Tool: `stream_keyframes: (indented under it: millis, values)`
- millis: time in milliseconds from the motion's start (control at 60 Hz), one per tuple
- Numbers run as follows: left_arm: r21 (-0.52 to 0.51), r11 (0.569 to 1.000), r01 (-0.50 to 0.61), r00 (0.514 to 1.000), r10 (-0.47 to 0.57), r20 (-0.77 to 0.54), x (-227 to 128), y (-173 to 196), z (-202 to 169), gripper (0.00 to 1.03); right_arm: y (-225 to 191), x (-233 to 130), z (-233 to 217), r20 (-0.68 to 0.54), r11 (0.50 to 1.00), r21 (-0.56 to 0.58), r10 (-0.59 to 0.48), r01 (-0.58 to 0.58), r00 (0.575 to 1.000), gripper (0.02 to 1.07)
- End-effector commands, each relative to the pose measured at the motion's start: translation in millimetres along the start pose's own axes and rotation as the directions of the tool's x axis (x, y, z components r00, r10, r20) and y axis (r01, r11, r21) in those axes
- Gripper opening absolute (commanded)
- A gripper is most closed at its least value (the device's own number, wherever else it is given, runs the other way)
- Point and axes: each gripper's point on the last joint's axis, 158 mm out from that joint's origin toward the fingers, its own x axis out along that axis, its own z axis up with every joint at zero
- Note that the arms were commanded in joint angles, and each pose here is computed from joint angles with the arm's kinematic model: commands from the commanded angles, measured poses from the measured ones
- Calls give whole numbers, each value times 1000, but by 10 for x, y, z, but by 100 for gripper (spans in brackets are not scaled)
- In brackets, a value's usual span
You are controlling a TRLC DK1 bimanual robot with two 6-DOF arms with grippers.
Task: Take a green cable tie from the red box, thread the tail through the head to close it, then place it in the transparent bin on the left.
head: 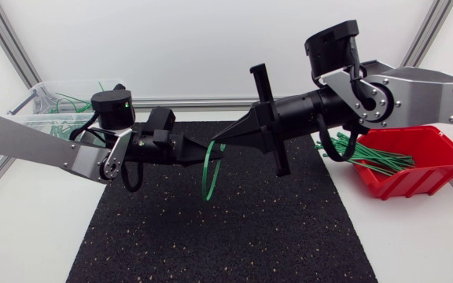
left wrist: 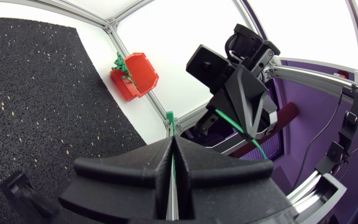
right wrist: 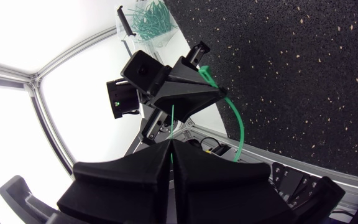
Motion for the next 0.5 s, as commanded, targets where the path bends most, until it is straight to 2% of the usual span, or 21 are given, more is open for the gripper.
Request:
stream_keyframes:
  millis: [0, 483]
  values:
    - [36, 999, 20, 1000, -20, -13, -1, -134, -40, 3, -14, 55, 40, -12, 999, 38, -7, 7, 1000, 8]
    - [46, 999, 20, 1000, -19, -3, -47, -185, 0, 3, -90, 17, 141, 6, 998, 65, -8, 8, 1000, 8]
